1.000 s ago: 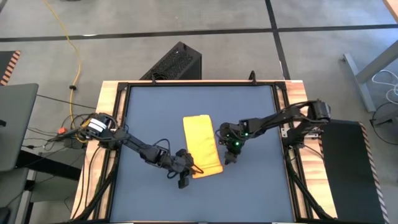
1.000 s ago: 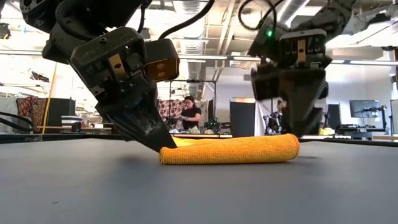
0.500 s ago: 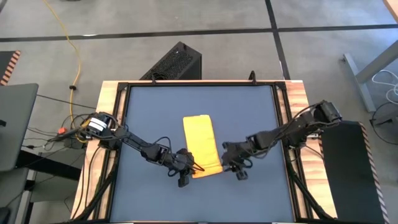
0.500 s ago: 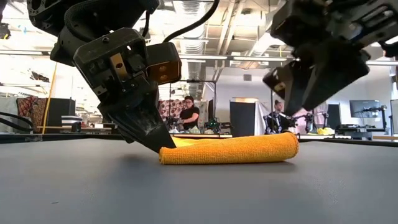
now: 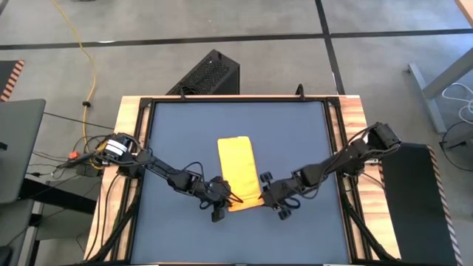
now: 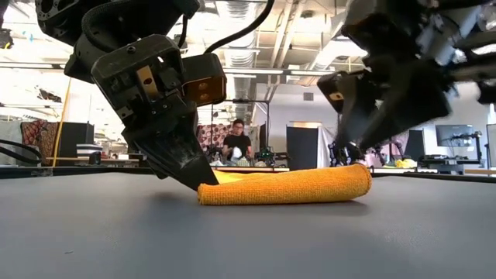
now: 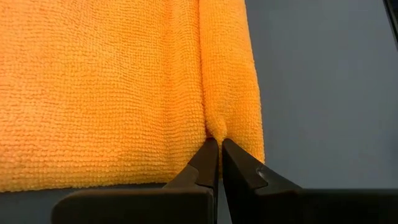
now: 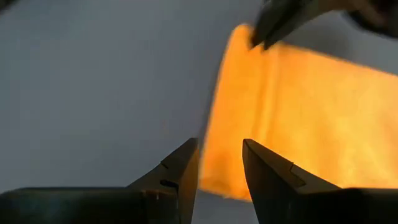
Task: Roll towel
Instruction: Roll the yellow microfiber towel
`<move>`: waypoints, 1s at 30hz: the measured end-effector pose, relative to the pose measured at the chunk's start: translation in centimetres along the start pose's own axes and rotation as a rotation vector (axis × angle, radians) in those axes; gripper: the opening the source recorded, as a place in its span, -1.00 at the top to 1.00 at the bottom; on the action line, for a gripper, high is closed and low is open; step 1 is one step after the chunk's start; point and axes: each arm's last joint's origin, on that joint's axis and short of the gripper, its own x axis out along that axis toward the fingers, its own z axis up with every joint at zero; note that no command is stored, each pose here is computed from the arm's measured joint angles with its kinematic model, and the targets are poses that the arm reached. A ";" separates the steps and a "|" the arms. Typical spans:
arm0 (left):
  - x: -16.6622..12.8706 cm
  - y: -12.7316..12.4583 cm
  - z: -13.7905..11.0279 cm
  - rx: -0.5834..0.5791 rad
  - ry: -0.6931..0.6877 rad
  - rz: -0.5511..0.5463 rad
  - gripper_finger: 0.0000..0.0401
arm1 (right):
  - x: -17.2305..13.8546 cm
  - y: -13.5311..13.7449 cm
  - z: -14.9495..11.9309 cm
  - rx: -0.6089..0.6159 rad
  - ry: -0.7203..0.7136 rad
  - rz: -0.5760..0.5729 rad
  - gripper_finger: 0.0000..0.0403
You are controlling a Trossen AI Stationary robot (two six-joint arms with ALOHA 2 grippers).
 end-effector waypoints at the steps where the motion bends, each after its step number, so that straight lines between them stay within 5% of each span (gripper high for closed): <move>1: 0.0 0.0 0.0 0.000 0.002 0.001 1.00 | 0.3 0.1 -0.2 -0.006 0.006 0.002 0.25; 30: 0.0 0.0 0.0 -0.001 0.009 -0.011 1.00 | 2.2 1.6 -1.3 -0.011 0.084 -0.124 0.40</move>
